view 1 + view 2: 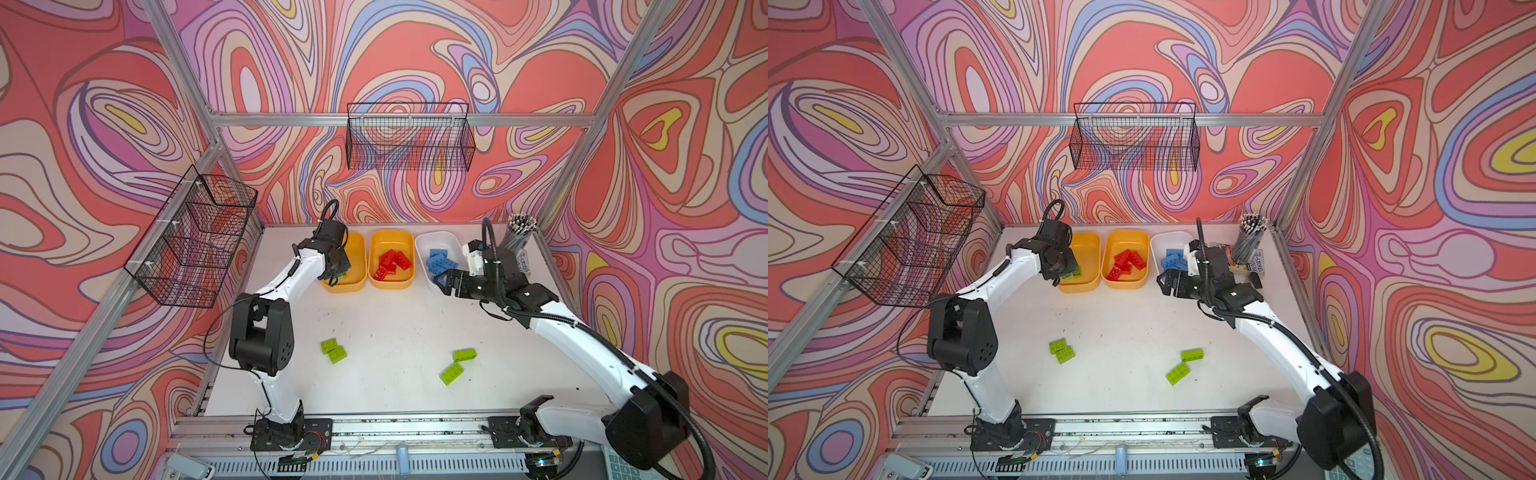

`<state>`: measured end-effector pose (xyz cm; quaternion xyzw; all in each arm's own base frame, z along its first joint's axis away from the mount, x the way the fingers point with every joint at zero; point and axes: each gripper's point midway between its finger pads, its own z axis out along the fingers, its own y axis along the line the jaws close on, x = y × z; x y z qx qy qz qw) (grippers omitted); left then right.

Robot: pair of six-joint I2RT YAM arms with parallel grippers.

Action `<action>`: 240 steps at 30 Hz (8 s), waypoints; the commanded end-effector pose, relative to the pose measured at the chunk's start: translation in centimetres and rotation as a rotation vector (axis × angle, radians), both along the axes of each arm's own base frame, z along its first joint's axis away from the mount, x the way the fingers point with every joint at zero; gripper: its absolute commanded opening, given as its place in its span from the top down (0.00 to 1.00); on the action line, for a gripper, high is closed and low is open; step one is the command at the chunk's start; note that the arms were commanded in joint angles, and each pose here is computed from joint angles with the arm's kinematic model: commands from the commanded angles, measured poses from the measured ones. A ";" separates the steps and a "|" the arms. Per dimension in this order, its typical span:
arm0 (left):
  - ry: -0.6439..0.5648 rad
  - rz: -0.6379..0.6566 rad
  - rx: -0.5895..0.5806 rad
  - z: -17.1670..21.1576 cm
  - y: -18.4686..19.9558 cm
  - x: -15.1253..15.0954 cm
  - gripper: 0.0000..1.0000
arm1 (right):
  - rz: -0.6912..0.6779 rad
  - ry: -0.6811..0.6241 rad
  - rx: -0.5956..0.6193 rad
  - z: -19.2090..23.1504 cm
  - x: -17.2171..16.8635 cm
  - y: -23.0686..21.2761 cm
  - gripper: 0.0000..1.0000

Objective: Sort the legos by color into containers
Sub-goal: 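Release the green brick with the left gripper while the right arm moves forward, then lower the left gripper onto another green brick and close, then carry the green brick with the left gripper into the yellow tray and release, then move the left gripper back over the last green brick, then lower the left gripper onto the green brick and close, then lift the green brick with the left gripper into the yellow tray and release, then move the right gripper over a green brick while the left arm draws back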

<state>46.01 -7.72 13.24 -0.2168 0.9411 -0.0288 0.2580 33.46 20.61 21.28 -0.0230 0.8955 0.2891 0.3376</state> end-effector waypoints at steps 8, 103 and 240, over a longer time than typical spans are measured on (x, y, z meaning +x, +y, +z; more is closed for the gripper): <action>0.048 -0.031 0.018 -1.5 0.0 7.8 0.49 | 0.073 -0.020 -0.062 -0.8 2.4 5.9 0.02; 0.118 -0.019 -0.044 -2.8 -1.8 6.7 0.20 | 0.024 -0.134 -0.233 0.9 -1.8 6.2 0.02; -0.069 -0.283 -0.125 -3.8 -4.3 -21.6 0.00 | -0.147 0.343 -0.417 -16.9 -10.5 -6.2 0.04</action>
